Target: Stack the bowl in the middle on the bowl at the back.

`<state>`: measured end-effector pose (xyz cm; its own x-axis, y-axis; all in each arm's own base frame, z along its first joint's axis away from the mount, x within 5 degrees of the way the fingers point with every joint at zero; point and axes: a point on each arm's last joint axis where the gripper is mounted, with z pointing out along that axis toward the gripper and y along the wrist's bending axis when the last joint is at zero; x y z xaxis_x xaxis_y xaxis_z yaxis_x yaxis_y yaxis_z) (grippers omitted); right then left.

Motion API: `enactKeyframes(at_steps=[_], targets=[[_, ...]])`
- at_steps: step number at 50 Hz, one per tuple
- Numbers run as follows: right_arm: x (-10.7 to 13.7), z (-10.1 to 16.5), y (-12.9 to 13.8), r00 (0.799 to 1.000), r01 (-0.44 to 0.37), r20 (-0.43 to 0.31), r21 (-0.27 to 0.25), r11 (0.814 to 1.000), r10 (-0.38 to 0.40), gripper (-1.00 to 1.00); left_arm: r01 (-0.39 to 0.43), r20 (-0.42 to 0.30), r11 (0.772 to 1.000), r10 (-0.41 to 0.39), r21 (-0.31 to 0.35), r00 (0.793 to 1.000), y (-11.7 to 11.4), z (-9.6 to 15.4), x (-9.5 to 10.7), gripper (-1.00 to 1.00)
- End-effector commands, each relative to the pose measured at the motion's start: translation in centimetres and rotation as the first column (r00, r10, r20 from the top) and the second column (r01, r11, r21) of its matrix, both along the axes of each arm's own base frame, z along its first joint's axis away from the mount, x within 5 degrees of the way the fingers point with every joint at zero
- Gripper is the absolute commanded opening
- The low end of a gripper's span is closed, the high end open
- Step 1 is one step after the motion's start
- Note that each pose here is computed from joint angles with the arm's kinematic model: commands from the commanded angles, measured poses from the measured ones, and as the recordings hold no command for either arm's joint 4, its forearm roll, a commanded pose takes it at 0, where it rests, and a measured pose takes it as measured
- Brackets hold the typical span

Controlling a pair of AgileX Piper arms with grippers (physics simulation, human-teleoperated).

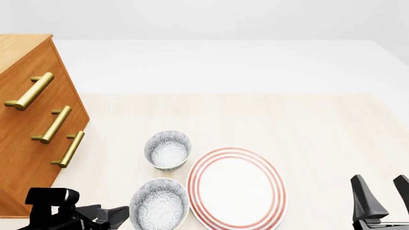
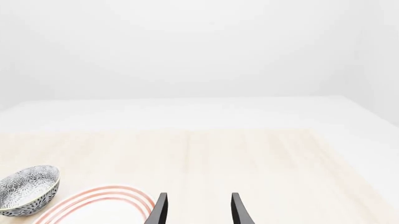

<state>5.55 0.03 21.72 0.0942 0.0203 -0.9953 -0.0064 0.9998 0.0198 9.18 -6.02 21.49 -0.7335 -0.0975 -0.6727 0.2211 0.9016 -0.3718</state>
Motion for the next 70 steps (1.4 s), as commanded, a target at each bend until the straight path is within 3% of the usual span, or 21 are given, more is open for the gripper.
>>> enactKeyframes(at_steps=[1, 13, 33, 70], targets=[[0.0, 0.0, 0.0, 1.0, -0.001, 0.002, 0.003, 1.0, 0.001, 1.0, 0.002, -0.121, 1.0, 0.0, 0.01, 0.993, -0.2, -3.2, -0.8, 1.0], [0.0, 0.1, 0.0, 1.0, -0.002, 0.002, 0.004, 1.0, 0.002, 1.0, -0.002, -0.133, 1.0, 0.005, 0.02, 0.991, -0.2, -4.4, -0.8, 1.0], [0.0, 0.0, 0.0, 1.0, -0.005, 0.002, 0.008, 1.0, 0.005, 1.0, -0.105, -0.121, 0.99, 0.092, -0.097, 0.988, -0.5, -4.5, 0.1, 1.0], [0.0, 0.0, 0.0, 1.0, -0.007, 0.002, 0.009, 1.0, 0.007, 1.0, -0.164, -0.145, 0.981, 0.149, -0.099, 0.978, -1.5, -8.4, 2.6, 1.0]])
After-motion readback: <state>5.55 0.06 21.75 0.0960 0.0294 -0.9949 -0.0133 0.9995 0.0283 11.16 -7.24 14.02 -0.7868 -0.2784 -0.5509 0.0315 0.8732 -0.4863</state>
